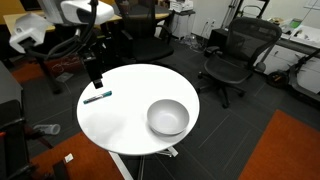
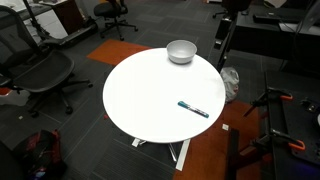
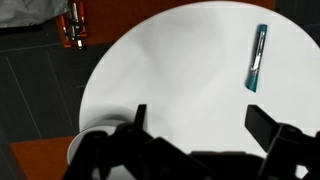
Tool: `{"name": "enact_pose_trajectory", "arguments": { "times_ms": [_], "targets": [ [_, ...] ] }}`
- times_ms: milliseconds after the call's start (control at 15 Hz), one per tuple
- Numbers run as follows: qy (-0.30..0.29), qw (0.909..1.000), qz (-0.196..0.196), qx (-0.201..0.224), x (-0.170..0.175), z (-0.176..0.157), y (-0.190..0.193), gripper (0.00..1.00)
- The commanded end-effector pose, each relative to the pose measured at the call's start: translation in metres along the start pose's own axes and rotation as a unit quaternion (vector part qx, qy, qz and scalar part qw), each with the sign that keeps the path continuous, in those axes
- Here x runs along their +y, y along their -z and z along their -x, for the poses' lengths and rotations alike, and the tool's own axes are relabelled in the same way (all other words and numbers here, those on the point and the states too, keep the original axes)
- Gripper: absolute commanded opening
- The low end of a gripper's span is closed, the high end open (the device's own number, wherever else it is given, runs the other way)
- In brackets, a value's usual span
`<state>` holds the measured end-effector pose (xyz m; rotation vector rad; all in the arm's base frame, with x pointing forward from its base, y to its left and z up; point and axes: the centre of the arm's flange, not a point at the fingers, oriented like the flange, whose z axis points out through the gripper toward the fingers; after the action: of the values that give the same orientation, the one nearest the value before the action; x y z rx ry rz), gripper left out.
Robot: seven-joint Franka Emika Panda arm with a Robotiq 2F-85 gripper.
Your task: Put the green marker inside the grey bowl
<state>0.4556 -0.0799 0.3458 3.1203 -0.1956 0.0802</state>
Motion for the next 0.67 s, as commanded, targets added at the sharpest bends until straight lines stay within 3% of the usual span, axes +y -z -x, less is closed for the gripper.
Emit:
{"name": "enact_pose_trajectory", "arguments": {
  "times_ms": [0,600],
  "targets": [
    [-0.015,0.9997,-0.017,0.008,-0.033,0.008,-0.022,1.00],
    [-0.007,0.9998,-0.013,0.015,-0.098,0.018,-0.081,1.00]
  ]
}}
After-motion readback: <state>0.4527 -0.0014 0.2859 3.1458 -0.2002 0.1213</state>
